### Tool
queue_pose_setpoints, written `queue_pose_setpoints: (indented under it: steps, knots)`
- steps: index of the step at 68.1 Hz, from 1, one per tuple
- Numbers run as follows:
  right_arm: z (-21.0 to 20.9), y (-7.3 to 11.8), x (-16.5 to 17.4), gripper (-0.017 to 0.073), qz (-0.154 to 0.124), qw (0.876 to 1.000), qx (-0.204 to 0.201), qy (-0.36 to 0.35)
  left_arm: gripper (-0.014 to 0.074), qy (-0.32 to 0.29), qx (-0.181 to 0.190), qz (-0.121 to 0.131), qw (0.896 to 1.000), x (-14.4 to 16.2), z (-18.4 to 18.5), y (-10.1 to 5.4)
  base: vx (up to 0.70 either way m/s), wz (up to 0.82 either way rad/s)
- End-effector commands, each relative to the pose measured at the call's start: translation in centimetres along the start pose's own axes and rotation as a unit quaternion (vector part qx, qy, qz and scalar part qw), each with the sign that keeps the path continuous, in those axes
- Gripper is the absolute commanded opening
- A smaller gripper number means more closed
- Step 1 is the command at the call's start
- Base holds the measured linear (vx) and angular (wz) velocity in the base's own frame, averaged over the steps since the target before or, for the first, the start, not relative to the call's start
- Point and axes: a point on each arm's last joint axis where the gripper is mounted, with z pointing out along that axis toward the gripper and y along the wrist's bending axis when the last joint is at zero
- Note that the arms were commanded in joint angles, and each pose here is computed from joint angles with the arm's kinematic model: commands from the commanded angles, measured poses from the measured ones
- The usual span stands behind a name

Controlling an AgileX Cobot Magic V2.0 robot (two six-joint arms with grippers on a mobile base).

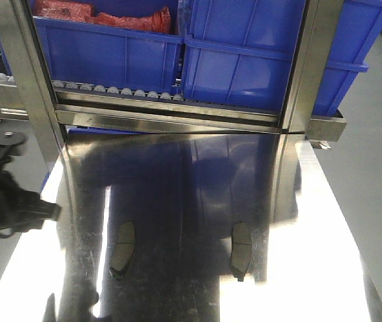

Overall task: Move and align brake pads A on conveyor
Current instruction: 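Lower the left gripper onto the brake pad nearest it, then close the left gripper on the pad and lift it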

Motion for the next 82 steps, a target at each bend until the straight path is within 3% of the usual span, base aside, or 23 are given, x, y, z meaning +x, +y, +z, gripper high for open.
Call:
queue_pose_setpoints:
  steps: [1,21,33,45,82]
  knots:
    - [-0.2,-0.1,-1.5,0.0432,-0.004,0.999,0.008,-0.043,0.0351,-0.034,0.025,0.017,0.999,-2.0,-0.4,-2.4,0.00,0.00]
    - [-0.2,-0.1,-1.5,0.0432,-0.004,0.999,0.008,-0.043,0.0379,-0.006,0.053,0.036,0.998,-3.7,2.5,-8.0,0.00,0.00]
    - [-0.2,-0.1,-1.5,0.0432,-0.004,0.999,0.008,-0.043,0.0433,0.009,0.059,0.045,0.997,-4.0,3.8,-9.9,0.00,0.00]
    - [-0.2,-0.1,-1.5,0.0432,-0.004,0.999,0.008,-0.043,0.0477,0.029,0.057,0.016,0.998,-3.8,5.5,-10.8,0.00,0.00]
    - [-0.2,-0.1,-1.4,0.0432,-0.004,0.999,0.008,-0.043,0.0477,0.056,0.056,-0.006,0.997,-3.3,9.2,-11.8,0.00,0.00]
